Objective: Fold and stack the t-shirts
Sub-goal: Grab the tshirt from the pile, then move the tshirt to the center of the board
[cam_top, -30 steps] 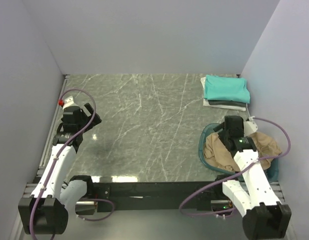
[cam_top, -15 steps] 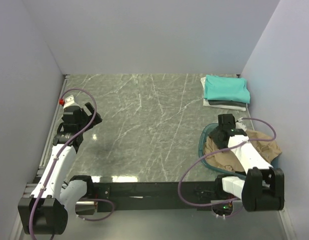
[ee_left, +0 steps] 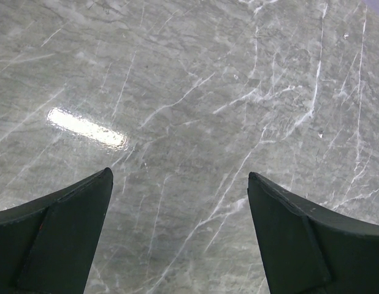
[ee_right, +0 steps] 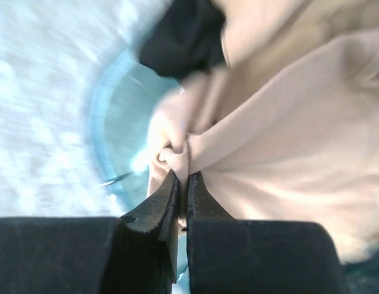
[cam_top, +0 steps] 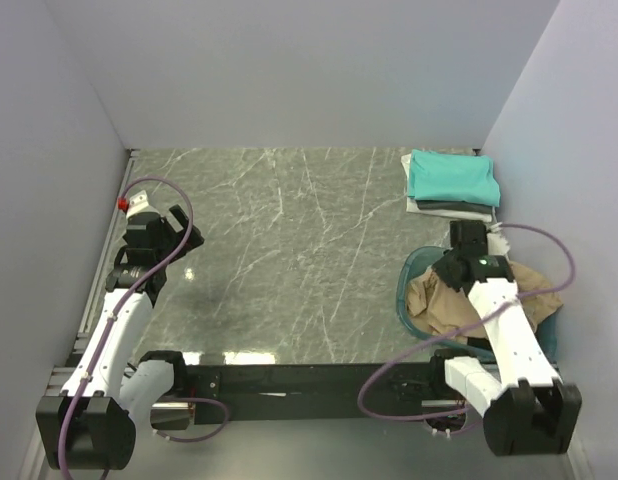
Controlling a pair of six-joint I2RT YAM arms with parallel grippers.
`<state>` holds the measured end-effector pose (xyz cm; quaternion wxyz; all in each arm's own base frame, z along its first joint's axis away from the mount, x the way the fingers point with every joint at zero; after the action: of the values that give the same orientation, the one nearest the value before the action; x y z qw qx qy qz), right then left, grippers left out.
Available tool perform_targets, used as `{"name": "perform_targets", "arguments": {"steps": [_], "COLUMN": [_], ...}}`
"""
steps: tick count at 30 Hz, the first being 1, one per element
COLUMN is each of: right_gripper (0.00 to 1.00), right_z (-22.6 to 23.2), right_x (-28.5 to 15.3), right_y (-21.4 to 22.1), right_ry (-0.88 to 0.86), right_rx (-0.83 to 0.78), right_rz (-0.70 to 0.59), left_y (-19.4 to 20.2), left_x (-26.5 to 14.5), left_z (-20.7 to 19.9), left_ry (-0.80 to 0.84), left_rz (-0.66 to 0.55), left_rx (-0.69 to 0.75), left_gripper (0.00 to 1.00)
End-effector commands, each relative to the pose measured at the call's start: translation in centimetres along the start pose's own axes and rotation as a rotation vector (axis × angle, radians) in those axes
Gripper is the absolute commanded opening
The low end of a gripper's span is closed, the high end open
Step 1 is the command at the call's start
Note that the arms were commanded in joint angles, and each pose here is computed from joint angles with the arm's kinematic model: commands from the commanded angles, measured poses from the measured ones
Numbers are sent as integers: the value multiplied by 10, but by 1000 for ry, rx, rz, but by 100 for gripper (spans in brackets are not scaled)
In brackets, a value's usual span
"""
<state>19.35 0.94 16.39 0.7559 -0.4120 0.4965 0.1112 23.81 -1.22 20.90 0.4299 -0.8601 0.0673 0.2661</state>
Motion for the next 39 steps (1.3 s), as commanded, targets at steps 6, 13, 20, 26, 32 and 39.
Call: {"name": "perform_targets", "arguments": {"steps": [6,13,20,26,32,39], "right_gripper": [0,0,0,0,0,0], "right_z": [-21,-17,30,90,175,241], "right_x": [-148,-262,-344,-377,-390,-342], "right_y": [-75,-126,-170,-194,-179,-136], "right_ry": [-58,-360,-745,-1023,-1162,-1230], "right_rx": [124,250,65,-76,-217,-284], "right_rz": [-465,-853,-1048,-1079,-996,-763], "left_y": [-3,1,2,-2,-12,-26], "left_x": [0,1,-2,-5,-14,-26], "left_z": [-6,-12,-17,-22,-34,-36], "left_ry": [42,96,145,150,196,137], "left_rz": [-23,6,29,29,12,-16], "left_rx": [23,33,34,-14,-57,-69], "left_gripper": [97,97,95,95,95,95]}}
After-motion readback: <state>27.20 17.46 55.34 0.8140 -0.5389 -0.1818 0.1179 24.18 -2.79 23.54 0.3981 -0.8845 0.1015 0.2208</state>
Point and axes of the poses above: each gripper's point midway between its finger pads, its own x axis out along the fingers, its own z axis along the line the jaws close on, y = z × x, the point moved 8 cm from there along -x, back along the fingers, and after that the axes turned 10 degrees about -x, right-handed, at the moved point
